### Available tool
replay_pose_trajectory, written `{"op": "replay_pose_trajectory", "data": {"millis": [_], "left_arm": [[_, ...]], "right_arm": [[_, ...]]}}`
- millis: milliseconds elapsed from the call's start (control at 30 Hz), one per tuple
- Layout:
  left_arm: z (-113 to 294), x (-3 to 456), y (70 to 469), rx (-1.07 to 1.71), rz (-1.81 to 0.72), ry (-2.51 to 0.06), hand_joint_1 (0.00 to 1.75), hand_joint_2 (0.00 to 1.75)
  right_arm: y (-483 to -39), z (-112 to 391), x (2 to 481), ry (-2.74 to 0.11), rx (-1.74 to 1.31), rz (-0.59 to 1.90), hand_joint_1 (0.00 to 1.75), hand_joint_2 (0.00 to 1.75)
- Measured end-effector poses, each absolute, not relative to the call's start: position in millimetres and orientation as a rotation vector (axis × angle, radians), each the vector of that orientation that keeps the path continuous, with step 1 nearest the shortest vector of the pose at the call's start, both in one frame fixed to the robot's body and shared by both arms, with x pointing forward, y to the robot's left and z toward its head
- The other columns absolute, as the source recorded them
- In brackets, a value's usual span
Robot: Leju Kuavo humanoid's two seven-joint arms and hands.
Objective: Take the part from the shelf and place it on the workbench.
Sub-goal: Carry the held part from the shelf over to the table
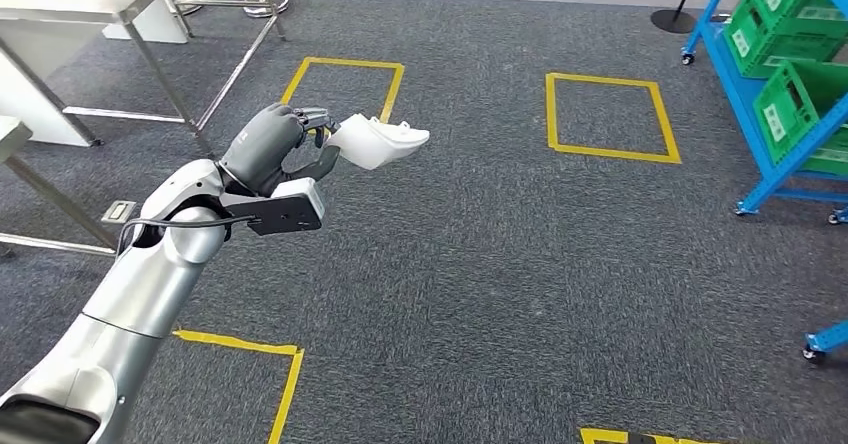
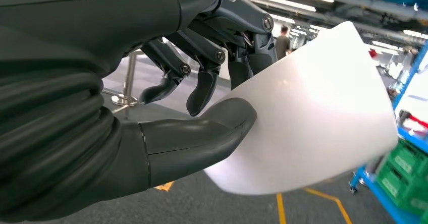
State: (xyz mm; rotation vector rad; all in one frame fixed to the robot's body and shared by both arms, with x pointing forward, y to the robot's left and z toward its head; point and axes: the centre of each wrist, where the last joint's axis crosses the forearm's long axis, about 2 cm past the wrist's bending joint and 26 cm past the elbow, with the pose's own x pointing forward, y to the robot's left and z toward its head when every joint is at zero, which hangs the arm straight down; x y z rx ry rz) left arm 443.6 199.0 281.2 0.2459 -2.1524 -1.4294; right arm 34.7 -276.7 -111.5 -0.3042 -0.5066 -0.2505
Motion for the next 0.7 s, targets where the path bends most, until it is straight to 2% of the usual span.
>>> {"op": "replay_pose_trajectory", "data": {"millis": [467,700], "left_arm": [[280.6,443.6,193.7,0.270,-1.433,-2.152,1.75,1.75],[276.3,446.3,206.3,0.323,-1.438,-2.133,1.75,1.75]], "right_arm": [[-281.0,-111.3,36.8,-0.503,-0.321,-0.249,0.00,1.75],[-280.6,-111.1,38.8,-0.512,-0.318,-0.248,0.00,1.75]]}}
